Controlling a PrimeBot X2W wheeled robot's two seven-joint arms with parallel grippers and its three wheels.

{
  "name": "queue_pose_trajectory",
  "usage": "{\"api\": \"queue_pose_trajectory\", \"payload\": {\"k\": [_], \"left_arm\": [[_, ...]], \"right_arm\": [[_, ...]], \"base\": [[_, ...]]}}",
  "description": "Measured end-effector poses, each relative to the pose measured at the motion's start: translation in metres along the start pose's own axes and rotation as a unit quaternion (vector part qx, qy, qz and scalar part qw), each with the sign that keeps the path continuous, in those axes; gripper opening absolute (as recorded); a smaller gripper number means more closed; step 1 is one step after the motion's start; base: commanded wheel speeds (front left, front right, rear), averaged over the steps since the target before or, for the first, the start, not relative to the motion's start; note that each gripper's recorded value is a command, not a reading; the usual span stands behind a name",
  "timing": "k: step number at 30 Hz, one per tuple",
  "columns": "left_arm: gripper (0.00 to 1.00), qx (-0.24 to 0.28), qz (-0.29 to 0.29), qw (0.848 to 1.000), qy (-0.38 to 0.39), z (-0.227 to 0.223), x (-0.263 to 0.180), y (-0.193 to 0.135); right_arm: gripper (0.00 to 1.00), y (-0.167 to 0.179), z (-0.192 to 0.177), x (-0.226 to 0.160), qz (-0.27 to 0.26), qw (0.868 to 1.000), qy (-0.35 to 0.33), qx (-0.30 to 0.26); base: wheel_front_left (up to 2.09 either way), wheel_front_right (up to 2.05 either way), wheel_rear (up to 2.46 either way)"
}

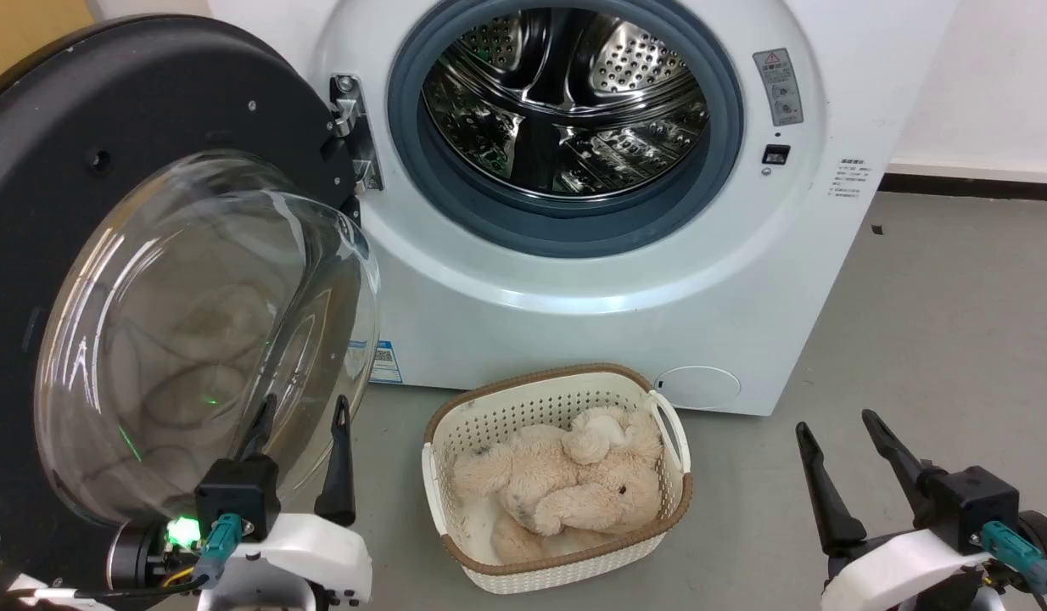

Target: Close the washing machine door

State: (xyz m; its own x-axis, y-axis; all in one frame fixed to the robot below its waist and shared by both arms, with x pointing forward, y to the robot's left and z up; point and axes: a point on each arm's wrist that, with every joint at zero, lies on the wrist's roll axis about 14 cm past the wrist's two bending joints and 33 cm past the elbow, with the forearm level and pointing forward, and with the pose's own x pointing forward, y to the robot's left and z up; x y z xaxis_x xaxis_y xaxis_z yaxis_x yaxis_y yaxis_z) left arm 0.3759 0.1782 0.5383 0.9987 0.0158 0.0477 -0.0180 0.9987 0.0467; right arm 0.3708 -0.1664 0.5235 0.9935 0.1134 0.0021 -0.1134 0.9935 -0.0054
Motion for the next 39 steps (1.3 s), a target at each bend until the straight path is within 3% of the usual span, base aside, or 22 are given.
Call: {"api": "queue_pose_trajectory", "payload": {"k": [1,21,39], "left_arm": [[0.00,0.000,0.001,1.000,-0.003,0.002,0.000,0.000],[0.00,-0.006,0.044,0.990,-0.135,0.081,-0.001,0.033],[0.00,-0.062,0.144,0.952,-0.263,0.153,-0.029,0.131]], "right_arm": [[1.00,0.000,0.000,0.000,0.000,1.000,-0.001,0.002],[1.00,0.013,0.000,0.017,0.021,0.999,-0.015,0.030],[1.00,0.034,-0.001,0.037,0.051,0.997,-0.025,0.058]], "base": [[0.00,0.00,0.00],[0.00,0.00,0.00],[0.00,0.00,0.00]]}}
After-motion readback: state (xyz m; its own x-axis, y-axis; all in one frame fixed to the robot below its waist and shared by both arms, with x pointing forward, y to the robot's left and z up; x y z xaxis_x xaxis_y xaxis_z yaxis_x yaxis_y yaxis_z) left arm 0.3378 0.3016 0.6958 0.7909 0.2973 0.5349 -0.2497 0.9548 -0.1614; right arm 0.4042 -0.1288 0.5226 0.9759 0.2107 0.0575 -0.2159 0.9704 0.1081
